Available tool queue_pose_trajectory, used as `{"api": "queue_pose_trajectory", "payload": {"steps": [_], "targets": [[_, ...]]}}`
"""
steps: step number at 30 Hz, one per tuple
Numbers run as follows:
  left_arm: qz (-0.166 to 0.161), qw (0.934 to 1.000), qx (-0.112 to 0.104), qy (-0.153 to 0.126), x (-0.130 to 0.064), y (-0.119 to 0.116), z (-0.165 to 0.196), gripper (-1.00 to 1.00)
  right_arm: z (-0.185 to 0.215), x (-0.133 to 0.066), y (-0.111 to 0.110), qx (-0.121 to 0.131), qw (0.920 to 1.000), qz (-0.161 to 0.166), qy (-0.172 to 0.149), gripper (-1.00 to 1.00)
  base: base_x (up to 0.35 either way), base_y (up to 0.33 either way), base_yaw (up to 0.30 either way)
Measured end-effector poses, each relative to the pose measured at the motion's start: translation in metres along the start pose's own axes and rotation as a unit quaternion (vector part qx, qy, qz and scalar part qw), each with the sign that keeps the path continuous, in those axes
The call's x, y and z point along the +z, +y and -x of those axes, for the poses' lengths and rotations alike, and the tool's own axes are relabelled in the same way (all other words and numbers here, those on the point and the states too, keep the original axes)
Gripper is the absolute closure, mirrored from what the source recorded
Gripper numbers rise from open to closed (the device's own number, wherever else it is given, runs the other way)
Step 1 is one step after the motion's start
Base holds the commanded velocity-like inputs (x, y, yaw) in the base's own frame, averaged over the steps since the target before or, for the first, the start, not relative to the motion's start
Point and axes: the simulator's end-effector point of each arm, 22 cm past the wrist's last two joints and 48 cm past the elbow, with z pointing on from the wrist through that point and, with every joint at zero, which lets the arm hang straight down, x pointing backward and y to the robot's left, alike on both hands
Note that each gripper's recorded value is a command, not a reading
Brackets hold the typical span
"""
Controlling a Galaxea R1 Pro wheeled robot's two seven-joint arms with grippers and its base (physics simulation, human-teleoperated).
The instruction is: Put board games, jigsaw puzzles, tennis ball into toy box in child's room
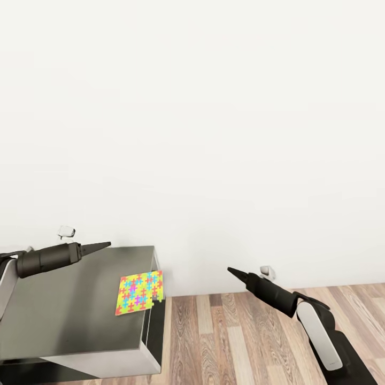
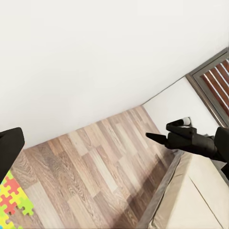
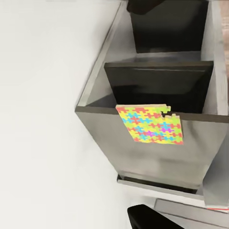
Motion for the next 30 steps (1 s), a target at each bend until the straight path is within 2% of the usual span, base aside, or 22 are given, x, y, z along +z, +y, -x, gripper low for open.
{"api": "queue_pose_trajectory", "payload": {"steps": [10, 17, 25, 30], "targets": [[-0.002, 1.0000, 0.006, -0.004, -0.003, -0.007, 0.004, -1.00, 0.005, -0.002, 0.012, -0.010, 0.9998, 0.015, -0.012, -1.00, 0.000, 0.000, 0.000], [-0.003, 0.9999, 0.011, -0.007, -0.005, -0.012, 0.008, -1.00, 0.018, -0.005, 0.016, -0.028, 0.9986, 0.017, -0.040, -1.00, 0.000, 0.000, 0.000], [-0.009, 0.9997, 0.019, -0.010, -0.007, -0.020, 0.011, -1.00, 0.014, -0.003, 0.009, -0.063, 0.9974, -0.009, -0.033, -1.00, -0.041, 0.000, 0.000], [-0.042, 0.9988, 0.023, -0.009, -0.009, -0.039, 0.010, -1.00, 0.011, -0.003, 0.004, -0.070, 0.9969, -0.019, -0.029, -1.00, -0.229, 0.000, 0.000]]}}
